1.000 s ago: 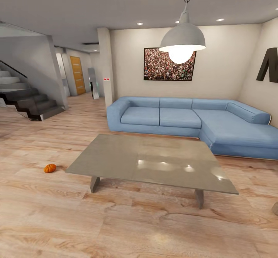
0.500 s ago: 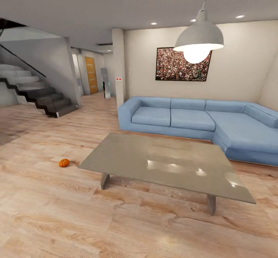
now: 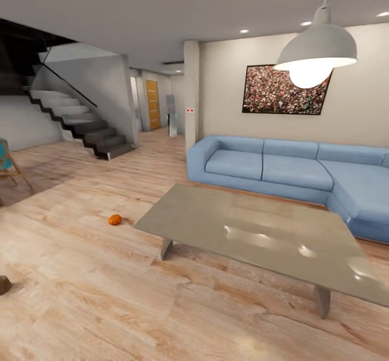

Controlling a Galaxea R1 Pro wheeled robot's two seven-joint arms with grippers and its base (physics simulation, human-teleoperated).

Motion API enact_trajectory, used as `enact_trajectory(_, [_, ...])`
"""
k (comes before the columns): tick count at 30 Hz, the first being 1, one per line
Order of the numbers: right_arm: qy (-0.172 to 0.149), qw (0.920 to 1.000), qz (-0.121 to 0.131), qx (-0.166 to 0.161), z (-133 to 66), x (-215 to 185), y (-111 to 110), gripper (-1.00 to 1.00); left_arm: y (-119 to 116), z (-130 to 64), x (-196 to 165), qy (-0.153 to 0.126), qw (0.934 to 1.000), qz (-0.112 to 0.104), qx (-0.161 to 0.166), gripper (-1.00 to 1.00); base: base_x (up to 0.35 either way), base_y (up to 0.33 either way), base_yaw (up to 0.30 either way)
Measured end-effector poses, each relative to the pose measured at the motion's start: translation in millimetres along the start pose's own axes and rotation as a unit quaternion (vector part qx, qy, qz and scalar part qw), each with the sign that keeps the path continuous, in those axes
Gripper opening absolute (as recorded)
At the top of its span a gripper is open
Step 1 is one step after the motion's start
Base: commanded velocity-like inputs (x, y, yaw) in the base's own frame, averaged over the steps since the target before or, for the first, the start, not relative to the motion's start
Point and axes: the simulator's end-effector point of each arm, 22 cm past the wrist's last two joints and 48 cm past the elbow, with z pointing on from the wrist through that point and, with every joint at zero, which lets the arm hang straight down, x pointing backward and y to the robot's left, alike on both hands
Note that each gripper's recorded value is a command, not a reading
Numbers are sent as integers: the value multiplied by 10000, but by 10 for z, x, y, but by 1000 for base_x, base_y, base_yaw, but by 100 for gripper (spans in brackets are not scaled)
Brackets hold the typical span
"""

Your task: Place each of the two pumpkins and all three candles from the living room inside a cabinet in the living room (use any cabinet), then make sure every cabinet is closed, and position the cauldron so it is next to a table in the living room.

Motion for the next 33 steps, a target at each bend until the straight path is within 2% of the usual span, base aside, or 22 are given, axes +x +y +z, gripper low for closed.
enact_trajectory(3, [8,10000,0,4,0,5,-3,100,8,-2,-79,-186,9998,-7,-5,100,0,0,282])
enact_trajectory(9, [19,10000,0,15,-1,15,-20,100,-24,-3,-102,-248,9997,-12,14,100,-48,0,287])
enact_trajectory(21, [18,10000,-2,13,1,7,-18,100,-34,-2,-100,-251,9997,21,23,100,-307,-4,289])
enact_trajectory(26, [20,10000,-11,3,1,11,-9,100,-34,-3,-95,-248,9997,23,23,100,-287,-52,76])
enact_trajectory(33, [5,10000,-14,1,0,3,-9,100,-34,-4,-99,-254,9997,23,23,100,-42,-7,6])
